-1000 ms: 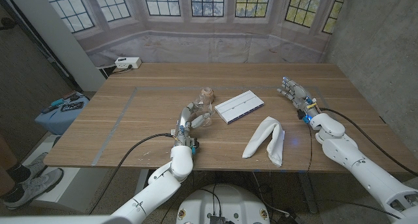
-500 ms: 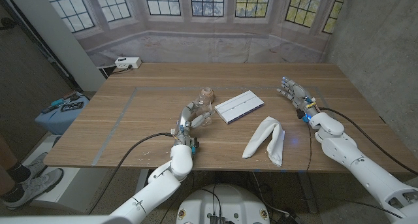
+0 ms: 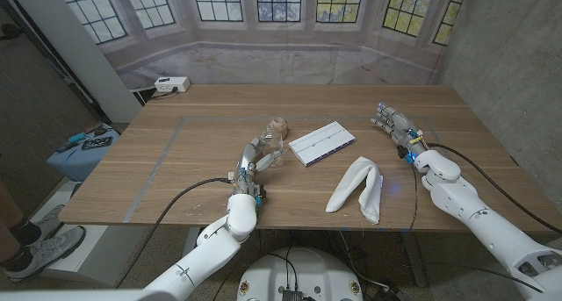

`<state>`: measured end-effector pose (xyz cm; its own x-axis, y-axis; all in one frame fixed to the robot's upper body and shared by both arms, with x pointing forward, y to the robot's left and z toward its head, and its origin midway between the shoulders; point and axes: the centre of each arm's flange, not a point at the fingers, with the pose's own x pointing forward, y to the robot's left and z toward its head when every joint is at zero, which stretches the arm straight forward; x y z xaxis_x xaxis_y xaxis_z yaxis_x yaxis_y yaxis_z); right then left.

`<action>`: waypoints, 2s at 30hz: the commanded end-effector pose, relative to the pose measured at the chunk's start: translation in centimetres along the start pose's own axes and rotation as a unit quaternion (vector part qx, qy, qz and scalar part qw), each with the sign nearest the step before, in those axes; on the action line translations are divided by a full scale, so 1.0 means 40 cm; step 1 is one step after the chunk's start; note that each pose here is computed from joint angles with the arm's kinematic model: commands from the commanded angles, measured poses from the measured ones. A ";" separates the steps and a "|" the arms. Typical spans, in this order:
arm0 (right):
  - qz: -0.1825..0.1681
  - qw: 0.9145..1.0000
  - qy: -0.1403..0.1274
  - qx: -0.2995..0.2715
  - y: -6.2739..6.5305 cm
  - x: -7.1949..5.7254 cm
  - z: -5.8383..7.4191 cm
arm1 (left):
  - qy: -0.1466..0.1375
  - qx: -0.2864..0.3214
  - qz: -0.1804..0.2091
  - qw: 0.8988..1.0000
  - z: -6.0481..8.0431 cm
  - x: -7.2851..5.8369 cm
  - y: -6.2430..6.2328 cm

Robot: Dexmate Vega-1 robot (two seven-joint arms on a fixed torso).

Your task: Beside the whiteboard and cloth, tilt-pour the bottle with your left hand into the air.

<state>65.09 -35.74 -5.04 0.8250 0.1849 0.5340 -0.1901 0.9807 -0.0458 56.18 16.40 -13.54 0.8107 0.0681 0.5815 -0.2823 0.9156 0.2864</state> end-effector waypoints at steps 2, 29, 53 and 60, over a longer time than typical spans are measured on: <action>-0.002 1.000 0.003 -0.001 0.003 0.006 -0.001 | 0.003 -0.006 -0.007 1.000 -0.007 0.004 0.006; -0.005 1.000 0.005 -0.002 0.012 0.010 -0.002 | -0.002 0.005 -0.028 1.000 -0.005 0.014 0.022; -0.003 1.000 0.006 -0.003 0.035 0.019 0.000 | 0.000 0.010 -0.039 0.999 -0.012 0.016 0.056; -0.008 1.000 0.002 -0.002 0.038 0.014 0.002 | -0.005 0.014 -0.047 0.999 -0.010 0.021 0.065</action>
<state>65.43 -34.39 -4.62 0.8313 0.1793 0.5262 -0.1819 0.9822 -0.0472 56.36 18.43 -12.93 0.8305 0.0002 0.5570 -0.2315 0.9096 0.3449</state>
